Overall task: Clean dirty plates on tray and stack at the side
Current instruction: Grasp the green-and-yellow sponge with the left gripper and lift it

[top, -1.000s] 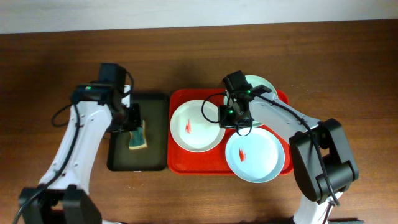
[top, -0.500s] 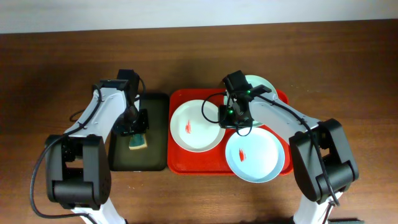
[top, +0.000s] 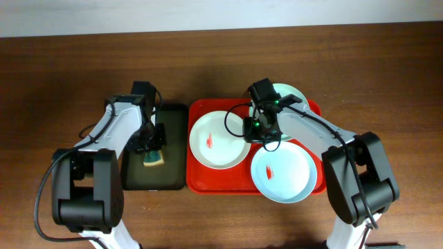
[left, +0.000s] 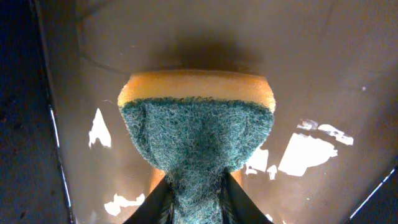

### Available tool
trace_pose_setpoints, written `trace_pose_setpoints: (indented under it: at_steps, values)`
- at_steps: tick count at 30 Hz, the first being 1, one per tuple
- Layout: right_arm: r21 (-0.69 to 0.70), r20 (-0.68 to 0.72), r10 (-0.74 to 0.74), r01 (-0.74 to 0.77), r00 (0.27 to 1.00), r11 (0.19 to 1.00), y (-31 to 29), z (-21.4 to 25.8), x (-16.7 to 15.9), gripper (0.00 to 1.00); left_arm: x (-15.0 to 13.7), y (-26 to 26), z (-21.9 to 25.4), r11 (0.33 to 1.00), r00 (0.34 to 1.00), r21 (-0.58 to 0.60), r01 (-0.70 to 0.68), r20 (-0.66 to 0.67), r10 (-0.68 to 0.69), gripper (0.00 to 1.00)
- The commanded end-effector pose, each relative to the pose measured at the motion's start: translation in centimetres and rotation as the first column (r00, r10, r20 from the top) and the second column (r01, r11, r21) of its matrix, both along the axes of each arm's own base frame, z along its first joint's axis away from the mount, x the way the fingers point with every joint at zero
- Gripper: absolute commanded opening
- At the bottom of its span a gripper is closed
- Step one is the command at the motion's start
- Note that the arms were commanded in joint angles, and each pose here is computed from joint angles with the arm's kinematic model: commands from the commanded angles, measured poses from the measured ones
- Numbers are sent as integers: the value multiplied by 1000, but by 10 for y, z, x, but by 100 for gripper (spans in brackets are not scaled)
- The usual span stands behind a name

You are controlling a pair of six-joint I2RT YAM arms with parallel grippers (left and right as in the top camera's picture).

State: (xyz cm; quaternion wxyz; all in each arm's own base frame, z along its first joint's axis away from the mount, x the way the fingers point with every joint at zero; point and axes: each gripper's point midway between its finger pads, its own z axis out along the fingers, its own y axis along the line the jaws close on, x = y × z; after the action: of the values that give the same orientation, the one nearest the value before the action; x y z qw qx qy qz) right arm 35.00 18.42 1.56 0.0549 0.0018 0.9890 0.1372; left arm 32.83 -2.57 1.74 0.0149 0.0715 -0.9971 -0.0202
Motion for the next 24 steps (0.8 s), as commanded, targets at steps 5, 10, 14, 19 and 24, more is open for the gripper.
trace_pose_setpoints:
  at_steps: [5, 10, 14, 19, 24]
  values:
    - [-4, -19, 0, 0, 1000, 1000, 2, -6, -4, 17, -4, 4, -8, 1000, 1000, 20, -6, -11, 6, 31]
    - [-4, -19, 0, 0, 1000, 1000, 2, -6, -4, 17, -15, 4, -25, 1000, 1000, 15, -5, -17, 6, 21]
    - [-5, -20, 0, 0, 1000, 1000, 1, -6, -5, 17, -5, -5, -8, 999, 1000, -54, -3, 18, 4, 0]
    - [-8, -30, 1, -1, 1000, 1000, 1, -6, -7, 4, 11, -2, 38, 996, 988, -86, -14, 153, 27, 0]
    - [55, -64, 15, -12, 998, 998, 11, -3, -14, 4, 16, -2, 84, 995, 957, -96, -1, 290, 29, 0]
